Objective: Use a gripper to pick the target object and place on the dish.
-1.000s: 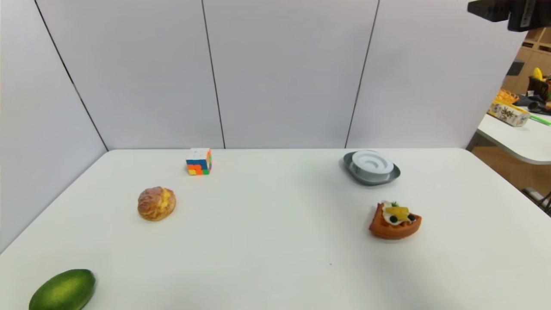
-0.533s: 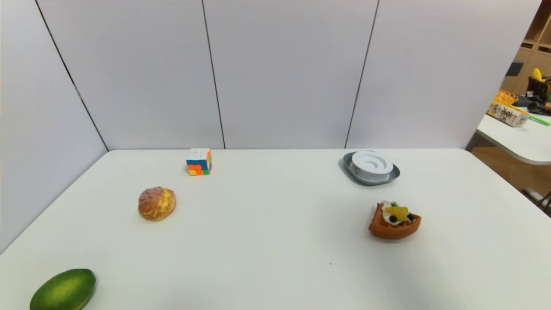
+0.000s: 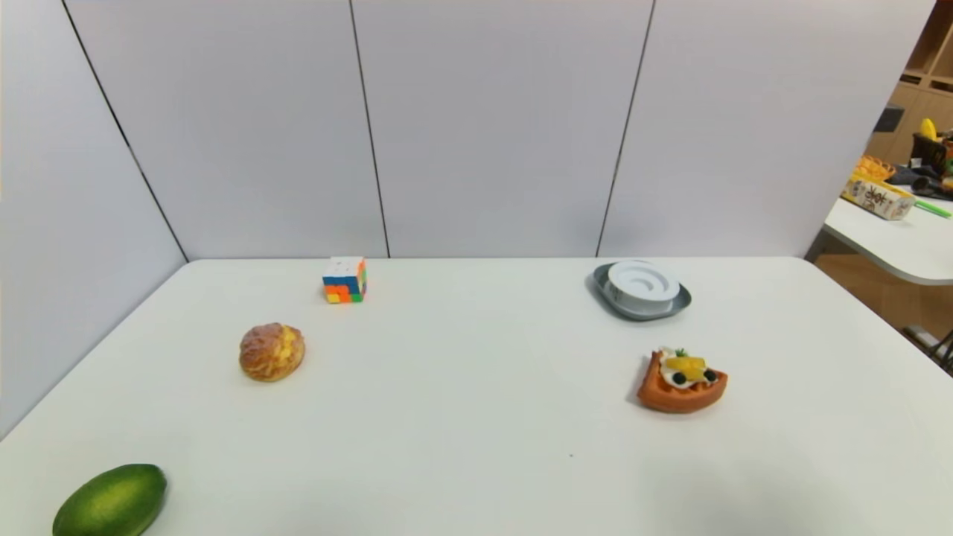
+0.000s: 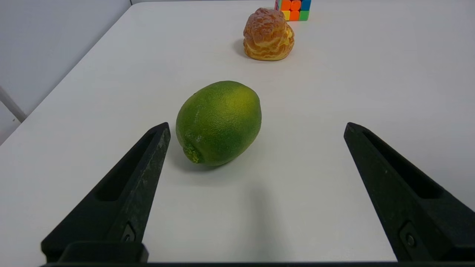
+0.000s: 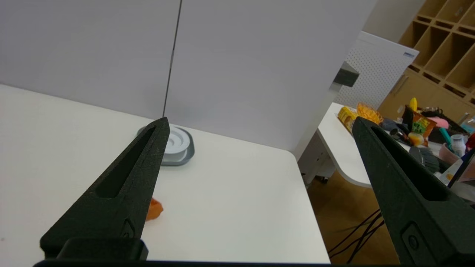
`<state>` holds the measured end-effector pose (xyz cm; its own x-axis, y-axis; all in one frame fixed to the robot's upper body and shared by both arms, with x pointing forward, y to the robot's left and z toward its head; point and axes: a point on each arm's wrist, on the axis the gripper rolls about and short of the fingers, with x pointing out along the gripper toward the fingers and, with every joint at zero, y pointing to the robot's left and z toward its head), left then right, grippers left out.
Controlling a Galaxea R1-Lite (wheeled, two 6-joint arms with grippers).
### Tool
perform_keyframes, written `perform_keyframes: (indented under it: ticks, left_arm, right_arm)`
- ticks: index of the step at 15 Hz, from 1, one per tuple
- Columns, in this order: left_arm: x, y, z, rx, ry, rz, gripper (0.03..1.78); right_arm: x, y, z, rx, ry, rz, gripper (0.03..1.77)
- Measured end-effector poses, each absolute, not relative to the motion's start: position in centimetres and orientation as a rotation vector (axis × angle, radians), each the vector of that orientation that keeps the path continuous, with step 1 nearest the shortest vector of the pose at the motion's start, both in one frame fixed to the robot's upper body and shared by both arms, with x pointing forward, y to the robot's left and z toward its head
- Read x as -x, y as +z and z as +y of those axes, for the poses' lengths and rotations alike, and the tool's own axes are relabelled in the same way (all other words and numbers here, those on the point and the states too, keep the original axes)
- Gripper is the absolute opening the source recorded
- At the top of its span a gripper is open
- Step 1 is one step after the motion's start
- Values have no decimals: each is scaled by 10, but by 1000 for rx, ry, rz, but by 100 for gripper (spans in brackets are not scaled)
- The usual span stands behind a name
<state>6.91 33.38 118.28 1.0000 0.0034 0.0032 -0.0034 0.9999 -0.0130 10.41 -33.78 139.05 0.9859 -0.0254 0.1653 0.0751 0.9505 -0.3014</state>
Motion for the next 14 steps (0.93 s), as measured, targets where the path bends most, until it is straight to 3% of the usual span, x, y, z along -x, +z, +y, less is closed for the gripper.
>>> perform_keyframes:
  ticks: [5, 14]
  left_arm:
    - [-69, 1183, 334, 13, 3, -3, 169]
    - [-69, 1183, 334, 13, 4, -3, 169]
  right_arm:
    - [-64, 1310, -338, 354, -11, -180, 170]
    - [-55, 1235, -336, 364, 28, -174, 170]
